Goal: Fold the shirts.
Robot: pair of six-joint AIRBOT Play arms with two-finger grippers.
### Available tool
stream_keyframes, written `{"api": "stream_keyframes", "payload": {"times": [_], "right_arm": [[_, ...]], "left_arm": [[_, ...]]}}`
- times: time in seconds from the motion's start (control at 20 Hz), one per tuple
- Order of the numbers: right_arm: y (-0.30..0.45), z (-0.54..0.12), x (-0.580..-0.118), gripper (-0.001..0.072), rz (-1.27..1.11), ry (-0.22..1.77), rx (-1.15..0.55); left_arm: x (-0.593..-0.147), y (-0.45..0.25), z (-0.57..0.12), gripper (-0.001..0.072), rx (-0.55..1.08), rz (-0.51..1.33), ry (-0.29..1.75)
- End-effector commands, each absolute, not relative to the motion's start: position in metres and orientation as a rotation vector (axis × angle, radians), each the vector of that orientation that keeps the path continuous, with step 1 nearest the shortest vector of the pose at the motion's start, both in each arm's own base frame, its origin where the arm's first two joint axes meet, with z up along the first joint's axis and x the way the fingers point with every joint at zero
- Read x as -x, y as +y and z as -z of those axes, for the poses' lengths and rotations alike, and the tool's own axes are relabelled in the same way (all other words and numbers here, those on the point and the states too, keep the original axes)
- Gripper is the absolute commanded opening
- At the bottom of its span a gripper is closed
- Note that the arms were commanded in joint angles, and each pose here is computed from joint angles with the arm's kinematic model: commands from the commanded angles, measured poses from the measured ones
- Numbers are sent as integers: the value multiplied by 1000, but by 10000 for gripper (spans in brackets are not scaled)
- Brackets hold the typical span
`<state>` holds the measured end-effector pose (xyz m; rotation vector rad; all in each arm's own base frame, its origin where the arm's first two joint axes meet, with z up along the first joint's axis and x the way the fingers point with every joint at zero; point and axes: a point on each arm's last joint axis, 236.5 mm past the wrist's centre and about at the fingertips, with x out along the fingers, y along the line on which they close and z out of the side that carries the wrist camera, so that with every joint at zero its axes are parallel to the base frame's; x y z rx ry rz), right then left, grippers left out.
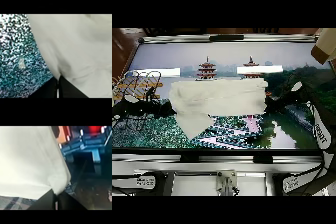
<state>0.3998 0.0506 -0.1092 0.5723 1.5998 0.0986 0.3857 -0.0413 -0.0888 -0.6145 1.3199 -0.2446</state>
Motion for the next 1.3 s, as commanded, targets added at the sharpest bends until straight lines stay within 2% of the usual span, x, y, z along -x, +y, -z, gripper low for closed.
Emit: {"api": "stream_keyframes", "payload": {"times": [0.0,0.1,0.2,0.3,0.4,0.45,0.55,0.65,0.75,0.9,1.05,1.15,1.25], "right_arm": [[62,101,-405,64,-135,1580,-619],[65,77,-407,63,-202,1533,-576],[61,23,-421,63,-266,1388,-473],[59,-76,-440,62,-358,1123,-298],[53,-213,-438,63,-369,776,-107],[47,-290,-421,63,-336,581,-24],[48,-417,-360,64,-286,227,86],[52,-511,-274,64,-239,-82,114],[47,-549,-204,64,-180,-233,104],[31,-551,-146,64,-85,-262,57],[29,-523,-141,64,-71,-148,71],[29,-499,-151,64,-78,-41,72],[26,-467,-169,64,-79,107,63]], "left_arm": [[-388,-40,80,37,605,249,1296],[-391,-38,52,36,602,284,1277],[-403,-31,-7,34,548,339,1190],[-426,-13,-124,34,406,342,916],[-419,-3,-279,35,199,312,534],[-394,-4,-368,36,117,272,309],[-307,-18,-515,36,50,200,-104],[-206,-36,-597,36,-33,137,-407],[-138,-42,-618,34,-40,65,-520],[-101,-34,-597,36,14,-29,-462],[-111,-30,-566,36,6,-52,-324],[-126,-26,-546,36,-51,-58,-226],[-150,-21,-516,37,-38,-45,-89]]}}
